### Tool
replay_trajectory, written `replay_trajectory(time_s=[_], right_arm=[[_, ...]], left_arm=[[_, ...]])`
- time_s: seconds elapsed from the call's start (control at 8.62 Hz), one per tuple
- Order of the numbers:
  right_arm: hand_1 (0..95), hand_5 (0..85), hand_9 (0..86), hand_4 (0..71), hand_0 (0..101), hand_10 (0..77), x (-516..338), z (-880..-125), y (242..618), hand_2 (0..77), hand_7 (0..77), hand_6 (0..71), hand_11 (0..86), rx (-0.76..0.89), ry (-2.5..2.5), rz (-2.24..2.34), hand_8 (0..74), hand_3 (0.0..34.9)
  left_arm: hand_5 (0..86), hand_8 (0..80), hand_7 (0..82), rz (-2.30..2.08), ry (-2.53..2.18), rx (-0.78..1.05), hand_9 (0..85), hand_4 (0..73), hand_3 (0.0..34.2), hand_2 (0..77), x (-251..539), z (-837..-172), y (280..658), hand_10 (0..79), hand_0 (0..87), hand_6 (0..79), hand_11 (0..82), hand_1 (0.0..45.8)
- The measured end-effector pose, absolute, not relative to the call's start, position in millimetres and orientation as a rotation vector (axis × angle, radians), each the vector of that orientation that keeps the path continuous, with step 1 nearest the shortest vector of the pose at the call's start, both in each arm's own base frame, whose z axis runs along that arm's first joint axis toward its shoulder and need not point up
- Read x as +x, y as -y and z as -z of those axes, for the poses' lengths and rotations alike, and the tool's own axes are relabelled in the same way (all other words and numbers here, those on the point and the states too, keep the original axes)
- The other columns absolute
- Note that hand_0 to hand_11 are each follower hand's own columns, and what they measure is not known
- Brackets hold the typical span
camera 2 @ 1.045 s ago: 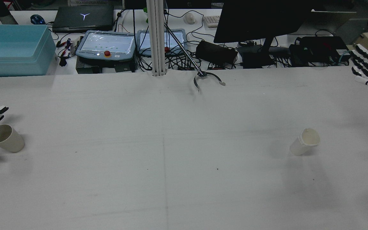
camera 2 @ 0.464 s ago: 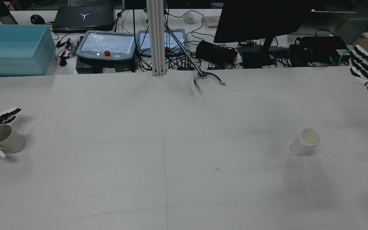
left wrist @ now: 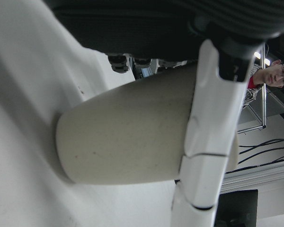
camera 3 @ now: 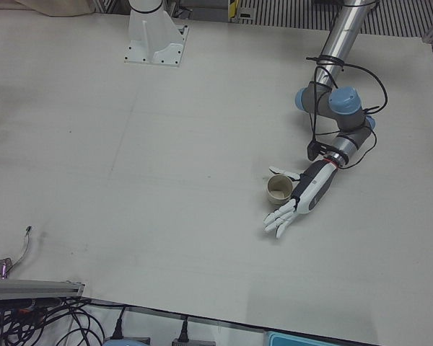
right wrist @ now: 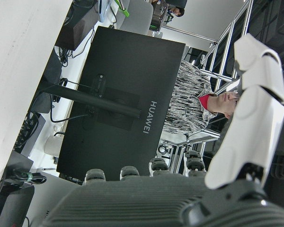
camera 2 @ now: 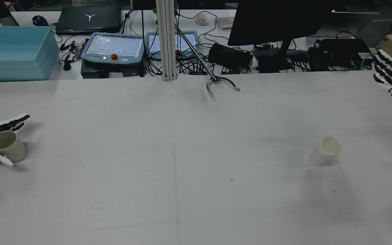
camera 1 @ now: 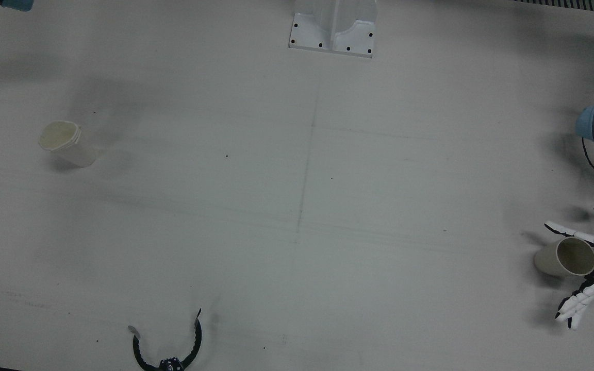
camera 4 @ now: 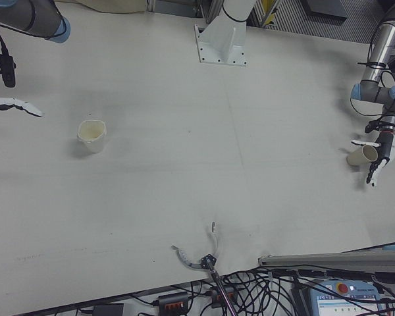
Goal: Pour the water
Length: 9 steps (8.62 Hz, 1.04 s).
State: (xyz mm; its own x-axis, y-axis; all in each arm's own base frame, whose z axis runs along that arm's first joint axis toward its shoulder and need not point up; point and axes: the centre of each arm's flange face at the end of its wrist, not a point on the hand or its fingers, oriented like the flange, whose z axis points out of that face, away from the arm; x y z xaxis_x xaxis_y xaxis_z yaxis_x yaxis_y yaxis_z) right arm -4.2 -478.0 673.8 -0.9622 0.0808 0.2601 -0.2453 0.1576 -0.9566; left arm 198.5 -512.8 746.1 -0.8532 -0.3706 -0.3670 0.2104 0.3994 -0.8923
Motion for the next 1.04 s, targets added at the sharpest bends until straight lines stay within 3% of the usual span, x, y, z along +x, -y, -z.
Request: replay_trajectory(time_s=[0.12,0.35,0.46,0.58,0.7,0.81,0.93,1.04], right_arm=[[18.5,4.4,1.1,0.0,47,0.0,-4,-675,478,20.2,0.5,6.5,0.5,0.16,2.183,-1.885,0.5,12.1],[19.1,4.4,1.1,0.0,48,0.0,-4,-675,478,21.3,1.1,6.5,0.5,0.16,2.181,-1.886,0.5,12.1],[19.1,4.4,1.1,0.0,48,0.0,-4,-676,477,21.3,0.5,2.7,0.5,0.16,2.18,-1.886,0.5,12.1],[19.1,4.4,1.1,0.0,48,0.0,-4,-676,477,21.3,0.5,2.7,0.5,0.159,2.18,-1.887,0.5,12.1],[18.5,4.4,1.1,0.0,48,0.0,-4,-676,477,19.6,0.5,6.0,0.5,0.158,2.181,-1.888,0.5,12.1],[19.1,4.4,0.5,0.0,48,0.0,-4,-676,478,20.2,0.5,6.0,0.5,0.157,2.182,-1.888,0.5,12.1],[19.1,4.4,0.5,0.0,47,0.0,-4,-675,478,20.2,0.5,6.0,0.5,0.155,2.184,-1.888,0.5,12.1],[19.1,4.4,0.5,0.0,48,0.0,-4,-675,478,20.7,0.5,6.0,0.5,0.154,2.185,-1.889,0.5,12.1]], left_arm=[[0.0,1.1,8.7,1.472,-2.143,-0.137,1.1,22.4,0.0,0.5,200,-744,515,2.2,77.9,10.4,6.5,24.5],[20.2,1.1,9.3,1.471,-2.145,-0.138,1.1,20.2,0.0,0.5,202,-742,516,2.7,79.7,12.0,7.6,25.6],[20.2,1.1,9.3,1.472,-2.144,-0.138,1.1,20.2,0.0,0.5,202,-742,516,2.7,79.7,12.0,7.6,25.6],[50.2,1.1,9.3,1.474,-2.143,-0.137,1.1,17.4,0.0,0.5,202,-742,516,2.7,79.6,12.0,7.6,25.6],[50.2,1.1,9.8,1.478,-2.141,-0.137,1.1,17.4,0.0,1.1,201,-743,516,2.7,79.6,11.4,7.6,27.8],[60.0,1.1,10.4,1.484,-2.139,-0.138,1.1,21.3,0.0,1.1,201,-742,517,4.4,79.7,12.0,7.6,26.7],[60.0,1.6,11.4,1.487,-2.14,-0.142,1.1,21.8,0.0,0.5,201,-738,517,4.4,79.9,11.4,8.7,32.2],[60.0,3.8,12.5,1.494,-2.142,-0.152,1.1,21.8,0.0,0.0,202,-730,518,6.0,80.0,14.2,13.1,33.8]])
